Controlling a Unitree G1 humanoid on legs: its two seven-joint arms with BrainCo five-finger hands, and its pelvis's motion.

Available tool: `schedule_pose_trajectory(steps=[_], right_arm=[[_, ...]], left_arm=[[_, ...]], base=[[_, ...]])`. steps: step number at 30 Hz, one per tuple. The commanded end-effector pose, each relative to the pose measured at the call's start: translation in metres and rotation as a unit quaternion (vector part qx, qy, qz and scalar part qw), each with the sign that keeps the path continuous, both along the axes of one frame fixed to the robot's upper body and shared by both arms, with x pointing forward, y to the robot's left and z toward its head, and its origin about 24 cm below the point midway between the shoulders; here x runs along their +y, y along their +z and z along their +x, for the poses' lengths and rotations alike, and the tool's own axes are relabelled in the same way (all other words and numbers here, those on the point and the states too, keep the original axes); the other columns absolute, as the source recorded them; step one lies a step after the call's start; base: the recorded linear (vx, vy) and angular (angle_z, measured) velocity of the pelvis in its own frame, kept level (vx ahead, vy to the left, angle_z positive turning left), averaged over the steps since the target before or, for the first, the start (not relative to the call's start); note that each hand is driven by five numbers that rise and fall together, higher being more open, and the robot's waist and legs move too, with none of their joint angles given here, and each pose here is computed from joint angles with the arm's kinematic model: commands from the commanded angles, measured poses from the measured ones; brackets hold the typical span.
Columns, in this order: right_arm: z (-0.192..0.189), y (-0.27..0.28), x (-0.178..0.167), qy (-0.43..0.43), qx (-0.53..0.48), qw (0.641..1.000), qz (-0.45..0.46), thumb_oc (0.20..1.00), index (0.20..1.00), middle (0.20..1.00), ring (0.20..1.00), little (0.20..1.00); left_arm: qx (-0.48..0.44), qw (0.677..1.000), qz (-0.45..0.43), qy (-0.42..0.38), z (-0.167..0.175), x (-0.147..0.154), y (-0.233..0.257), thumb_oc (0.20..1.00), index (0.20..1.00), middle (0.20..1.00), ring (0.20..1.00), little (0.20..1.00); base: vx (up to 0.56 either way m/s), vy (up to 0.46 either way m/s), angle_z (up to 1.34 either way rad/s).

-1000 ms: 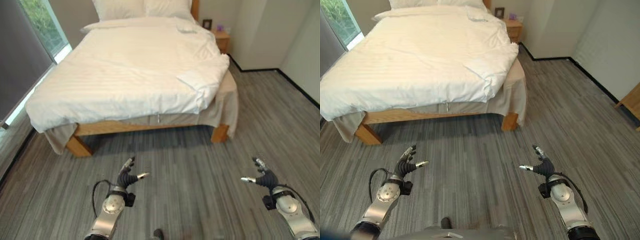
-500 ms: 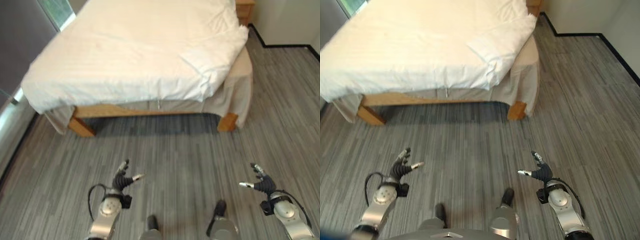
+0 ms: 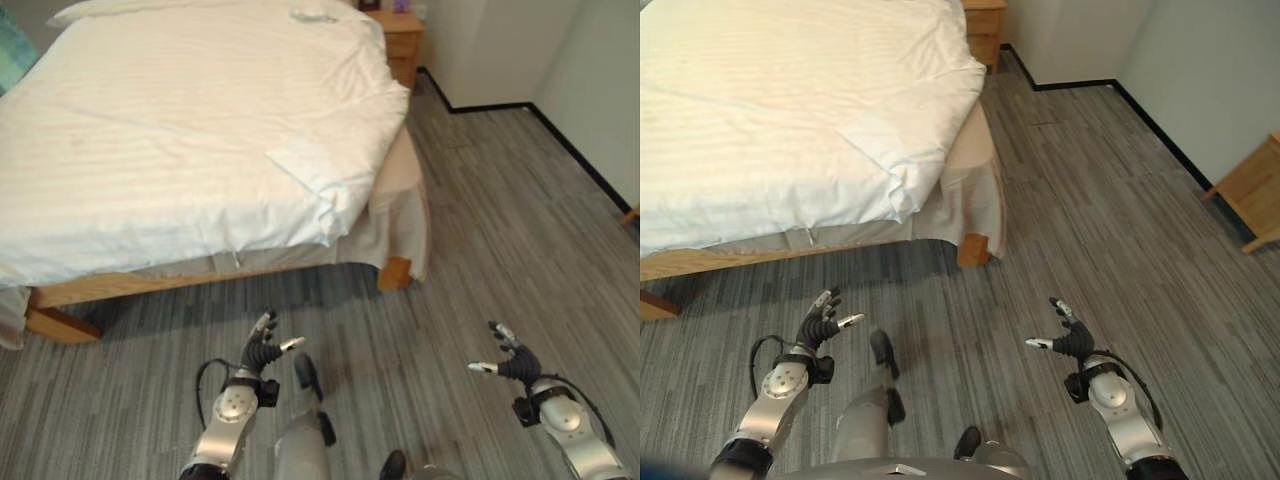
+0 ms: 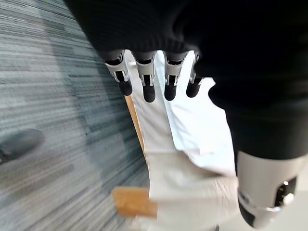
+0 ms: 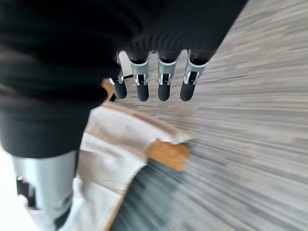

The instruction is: Making the bed.

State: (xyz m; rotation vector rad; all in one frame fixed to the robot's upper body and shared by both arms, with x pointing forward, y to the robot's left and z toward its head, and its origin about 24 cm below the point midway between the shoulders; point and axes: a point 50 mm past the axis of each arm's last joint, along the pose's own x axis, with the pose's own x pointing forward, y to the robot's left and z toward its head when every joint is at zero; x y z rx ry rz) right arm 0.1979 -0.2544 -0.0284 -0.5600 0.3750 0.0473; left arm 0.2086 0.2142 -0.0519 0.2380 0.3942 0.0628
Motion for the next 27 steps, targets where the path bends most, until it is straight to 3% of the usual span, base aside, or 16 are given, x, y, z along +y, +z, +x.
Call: schedule_pose_trajectory(steps=[1, 5, 10, 15, 21, 27], right_arm=[[0.030, 0.034, -0.002, 0.011, -0.092, 0.995, -0.031, 1.000, 1.000, 1.000, 1.000, 1.000], [0.032, 0.032, 0.003, 0.002, -0.097, 0.995, -0.021, 1.000, 1.000, 1.000, 1.000, 1.000], [0.032, 0.034, -0.003, -0.014, -0.100, 0.995, -0.026, 1.000, 1.000, 1.000, 1.000, 1.000], [0.029, 0.032, -0.014, -0.029, -0.091, 0.994, -0.044, 1.000, 1.000, 1.000, 1.000, 1.000], [0.012, 0.017, -0.014, -0.031, -0.056, 0.997, -0.038, 1.000, 1.000, 1.000, 1.000, 1.000], [-0.004, 0.012, -0.027, -0.034, -0.030, 0.999, -0.030, 1.000, 1.000, 1.000, 1.000, 1.000]], left_arm=[[-0.095, 0.995, 0.011, 0.003, 0.022, 0.001, 0.036, 1.000, 1.000, 1.000, 1.000, 1.000], [-0.135, 0.989, 0.053, 0.032, 0.034, 0.014, 0.055, 1.000, 1.000, 1.000, 1.000, 1.000], [-0.226, 0.966, 0.107, 0.064, 0.056, 0.033, 0.100, 1.000, 1.000, 1.000, 1.000, 1.000], [-0.255, 0.949, 0.175, 0.068, 0.070, 0.051, 0.126, 1.000, 1.000, 1.000, 1.000, 1.000], [-0.248, 0.944, 0.203, 0.080, 0.076, 0.052, 0.122, 1.000, 1.000, 1.000, 1.000, 1.000], [-0.195, 0.926, 0.298, 0.122, 0.095, 0.080, 0.122, 1.000, 1.000, 1.000, 1.000, 1.000]], base=[[0.30, 0.182, -0.11], [0.29, 0.103, 0.28], [0.28, -0.114, 0.53], [0.25, -0.233, 0.35], [0.22, -0.177, 0.22], [0.19, -0.169, -0.22]])
